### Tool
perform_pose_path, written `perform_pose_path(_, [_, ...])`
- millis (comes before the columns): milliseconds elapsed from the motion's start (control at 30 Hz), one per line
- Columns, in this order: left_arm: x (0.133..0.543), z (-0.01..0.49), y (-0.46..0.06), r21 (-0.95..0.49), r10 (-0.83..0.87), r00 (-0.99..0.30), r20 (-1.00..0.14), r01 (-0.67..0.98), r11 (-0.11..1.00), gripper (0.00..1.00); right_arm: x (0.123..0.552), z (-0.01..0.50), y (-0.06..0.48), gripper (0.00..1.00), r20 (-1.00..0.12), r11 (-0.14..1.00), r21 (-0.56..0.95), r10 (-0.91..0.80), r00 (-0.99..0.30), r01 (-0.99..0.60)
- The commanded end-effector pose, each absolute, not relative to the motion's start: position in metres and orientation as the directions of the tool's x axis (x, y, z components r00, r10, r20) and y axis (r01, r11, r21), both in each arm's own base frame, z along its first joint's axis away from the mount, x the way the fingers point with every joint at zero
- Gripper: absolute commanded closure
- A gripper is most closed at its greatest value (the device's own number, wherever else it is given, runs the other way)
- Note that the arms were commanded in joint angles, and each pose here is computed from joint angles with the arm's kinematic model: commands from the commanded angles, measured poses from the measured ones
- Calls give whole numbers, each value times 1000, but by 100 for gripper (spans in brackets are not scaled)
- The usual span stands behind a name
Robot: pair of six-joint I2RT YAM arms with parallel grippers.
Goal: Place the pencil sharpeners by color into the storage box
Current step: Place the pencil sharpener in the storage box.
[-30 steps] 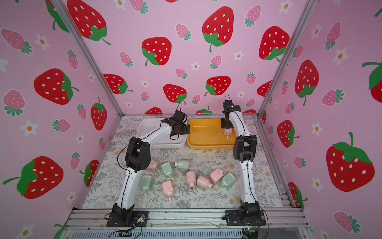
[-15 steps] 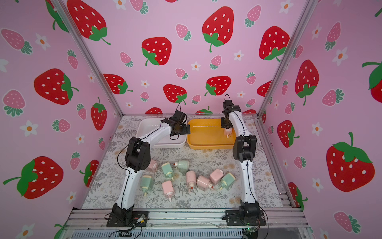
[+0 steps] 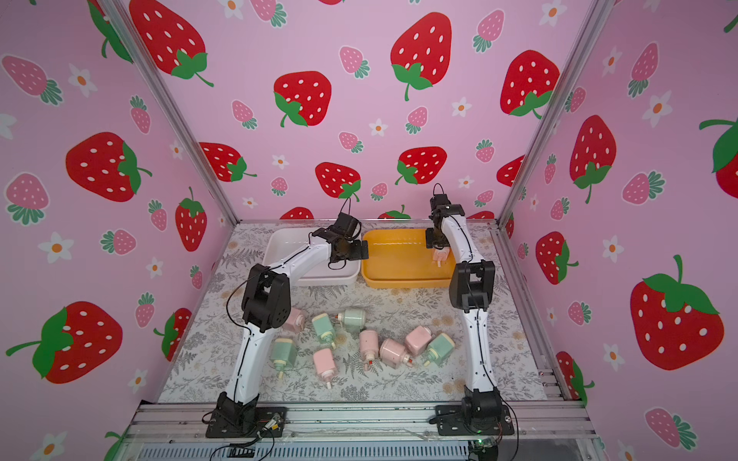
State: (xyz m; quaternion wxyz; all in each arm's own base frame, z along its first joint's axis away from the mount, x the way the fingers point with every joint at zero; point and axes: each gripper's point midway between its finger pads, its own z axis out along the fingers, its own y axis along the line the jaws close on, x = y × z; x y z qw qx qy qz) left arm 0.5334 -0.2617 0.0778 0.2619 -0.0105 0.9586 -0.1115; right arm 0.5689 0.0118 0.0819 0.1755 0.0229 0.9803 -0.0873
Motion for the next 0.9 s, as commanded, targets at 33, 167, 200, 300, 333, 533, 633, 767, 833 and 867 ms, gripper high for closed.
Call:
perform_pose_path(33, [533,81,-260,-223,-82,-866,-493,35,974,0,566,95,10,30,-359,982,-173,5,-933,72])
perform_pose_path(167, [533,81,-259,-221,-80,-867,-492,35,975,0,565,94,6,30,-354,978,-194,4,-935,78])
perform_pose_path(200, [533,81,-259,-219,-79,-867,-492,36,975,1,565,93,5,30,-351,977,-201,-1,-936,74])
perform_pose_path(300, [533,82,-259,-217,-79,-866,-494,35,975,0,565,91,4,33,-348,974,-217,-19,-937,61])
perform_pose_path(333, [533,82,-258,-217,-80,-866,-494,34,976,0,565,91,5,34,-348,974,-220,-24,-937,57])
perform_pose_path(533, [533,82,-258,-215,-77,-866,-495,35,976,0,567,92,8,34,-349,968,-249,-71,-935,19])
perform_pose_path(633, [534,83,-259,-218,-78,-865,-496,37,975,1,569,93,10,34,-352,965,-263,-90,-932,6])
perform_pose_path(767, [534,85,-260,-223,-77,-865,-496,41,974,1,569,95,12,32,-351,960,-279,-108,-930,-6])
perform_pose_path(833, [534,86,-262,-231,-77,-865,-496,46,972,0,569,97,14,30,-353,960,-279,-113,-929,-11])
perform_pose_path(867, [534,86,-264,-237,-77,-865,-495,49,970,1,568,98,15,30,-353,961,-275,-113,-929,-12])
